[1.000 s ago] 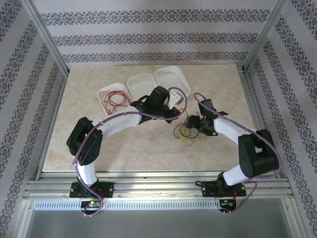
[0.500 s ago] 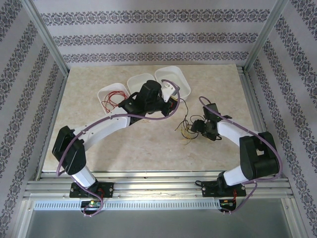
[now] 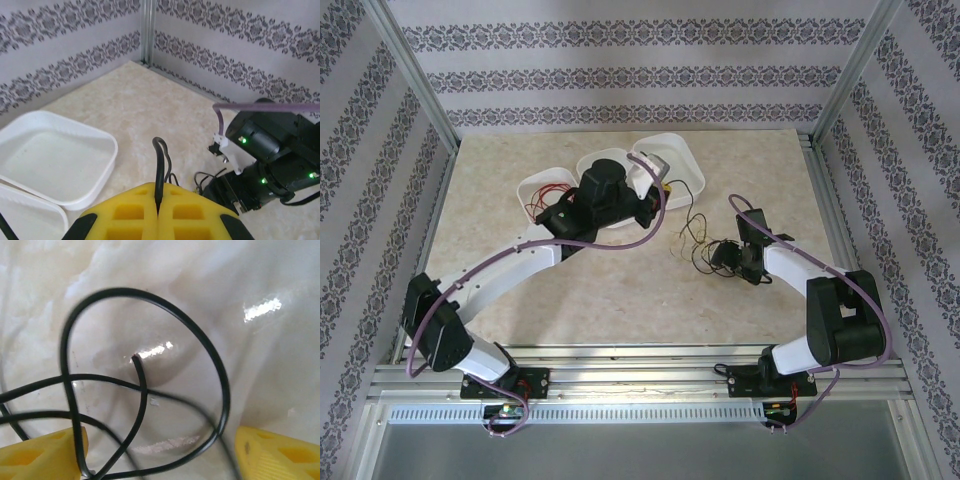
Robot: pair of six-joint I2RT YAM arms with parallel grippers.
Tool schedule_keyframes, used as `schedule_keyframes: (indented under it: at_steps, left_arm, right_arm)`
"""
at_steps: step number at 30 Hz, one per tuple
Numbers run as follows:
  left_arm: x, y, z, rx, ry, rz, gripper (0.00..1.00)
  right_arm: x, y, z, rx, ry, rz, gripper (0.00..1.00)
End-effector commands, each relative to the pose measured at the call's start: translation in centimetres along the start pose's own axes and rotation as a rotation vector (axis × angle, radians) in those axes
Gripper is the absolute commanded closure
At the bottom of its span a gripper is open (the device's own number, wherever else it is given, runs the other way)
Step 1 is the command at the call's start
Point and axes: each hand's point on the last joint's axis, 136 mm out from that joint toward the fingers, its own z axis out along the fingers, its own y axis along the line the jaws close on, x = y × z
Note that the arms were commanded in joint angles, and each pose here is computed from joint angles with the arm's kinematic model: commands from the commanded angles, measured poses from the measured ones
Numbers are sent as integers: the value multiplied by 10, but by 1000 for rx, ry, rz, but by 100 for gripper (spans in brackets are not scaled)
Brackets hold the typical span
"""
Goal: Untangle the cables
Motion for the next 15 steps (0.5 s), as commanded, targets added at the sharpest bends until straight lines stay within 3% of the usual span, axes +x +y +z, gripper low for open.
schedule_keyframes:
  at_steps: [1,5,9,15]
  left_arm:
    - [-39,-3,-19,-22,-129,53,100]
    - [-55,-6,-31,-18,-185,66,100]
    - [-63,-13,-36,20,-211,69,100]
    - [-56,-24,-28,92,-181,65,100]
  right_arm:
    - [5,-7,-2,14,12,-5,23]
    - [6,-9,0,17,16,-2,27]
    - [7,-8,-1,8,18,-4,38]
    - [1,3,-16,-56,-21,-20,39]
